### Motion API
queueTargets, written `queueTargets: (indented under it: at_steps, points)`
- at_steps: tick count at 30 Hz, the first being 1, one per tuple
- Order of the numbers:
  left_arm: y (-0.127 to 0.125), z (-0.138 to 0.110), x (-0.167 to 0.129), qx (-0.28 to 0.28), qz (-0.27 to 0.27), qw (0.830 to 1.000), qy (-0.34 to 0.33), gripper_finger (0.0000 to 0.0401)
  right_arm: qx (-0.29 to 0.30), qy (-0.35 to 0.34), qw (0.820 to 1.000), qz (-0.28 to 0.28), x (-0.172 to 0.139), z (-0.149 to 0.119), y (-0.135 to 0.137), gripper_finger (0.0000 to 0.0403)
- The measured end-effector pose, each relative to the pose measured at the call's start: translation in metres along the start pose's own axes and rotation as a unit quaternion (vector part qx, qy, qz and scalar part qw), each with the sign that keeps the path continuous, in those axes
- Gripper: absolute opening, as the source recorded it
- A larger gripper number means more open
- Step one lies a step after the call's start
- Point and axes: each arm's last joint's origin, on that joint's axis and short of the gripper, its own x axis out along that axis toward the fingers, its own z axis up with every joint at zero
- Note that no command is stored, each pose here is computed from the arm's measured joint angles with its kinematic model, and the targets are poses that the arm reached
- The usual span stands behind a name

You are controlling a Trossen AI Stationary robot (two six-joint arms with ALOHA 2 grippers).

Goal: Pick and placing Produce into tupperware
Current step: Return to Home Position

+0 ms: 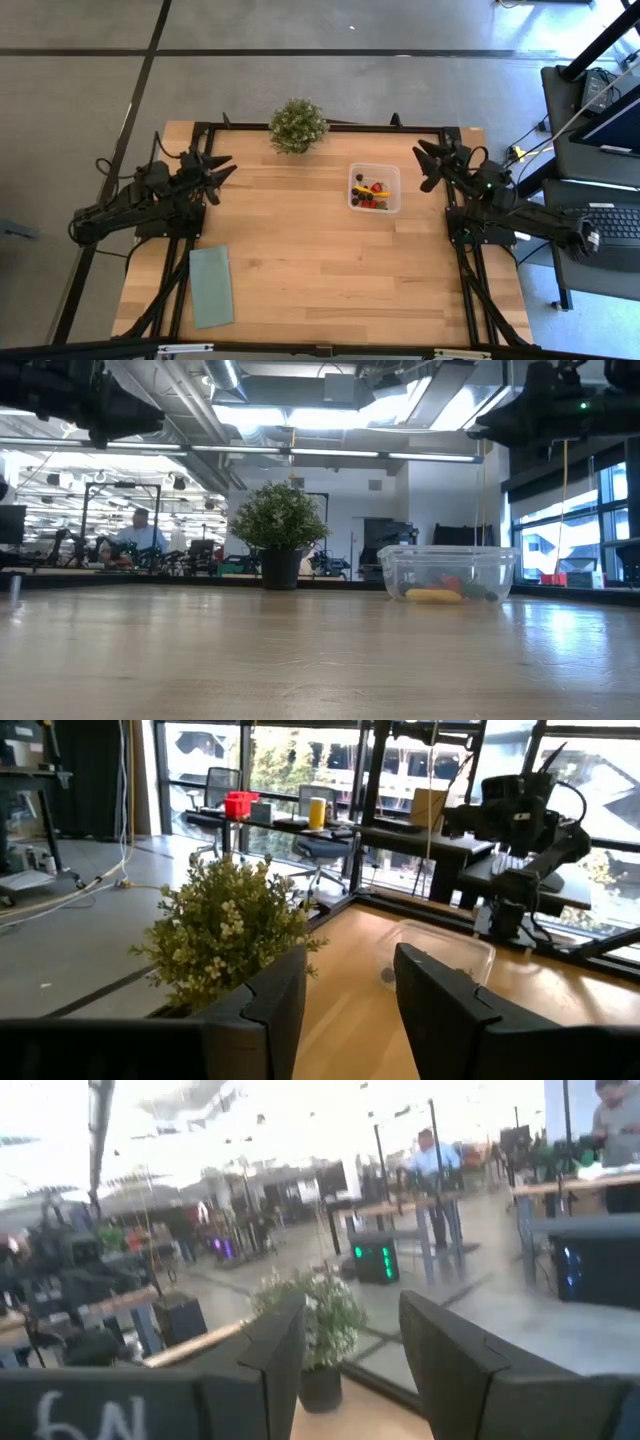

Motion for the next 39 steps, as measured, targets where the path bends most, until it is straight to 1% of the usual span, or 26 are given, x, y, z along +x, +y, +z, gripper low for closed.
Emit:
queueTargets:
  at_steps: [7,13,15,18,21,23,29,32,39]
  points:
    - [0.000,-0.004,0.002,-0.014,-0.005,1.000,0.000,0.0136,0.023,-0.044,0.999,0.009,-0.008,-0.019,-0.005,0.0165]
    - [-0.001,-0.022,0.011,-0.018,-0.016,1.000,-0.001,0.0140,0.046,-0.063,0.997,0.014,-0.013,-0.032,-0.009,0.0165]
    - [0.000,-0.032,0.014,-0.018,-0.013,1.000,0.017,0.0143,0.052,-0.058,0.997,0.014,-0.013,-0.033,-0.009,0.0165]
    - [0.000,-0.037,0.017,-0.028,-0.013,0.999,0.014,0.0147,0.052,-0.054,0.997,0.017,-0.013,-0.034,-0.009,0.0165]
    - [0.000,-0.045,0.019,-0.027,-0.011,0.999,0.027,0.0149,0.051,-0.054,0.997,0.018,-0.013,-0.034,-0.009,0.0165]
    - [0.000,-0.046,0.019,-0.028,-0.012,0.999,0.025,0.0149,0.051,-0.054,0.997,0.018,-0.013,-0.034,-0.009,0.0165]
    - [0.001,-0.063,0.023,-0.023,-0.008,0.998,0.049,0.0141,0.048,-0.035,0.998,0.015,-0.013,-0.038,-0.010,0.0165]
    - [0.001,-0.064,0.023,-0.023,-0.008,0.998,0.050,0.0137,0.046,-0.026,0.999,0.013,-0.012,-0.039,-0.010,0.0165]
    - [0.001,-0.064,0.023,-0.019,-0.007,0.998,0.052,0.0140,0.036,-0.042,0.998,0.020,-0.014,-0.036,-0.009,0.0165]
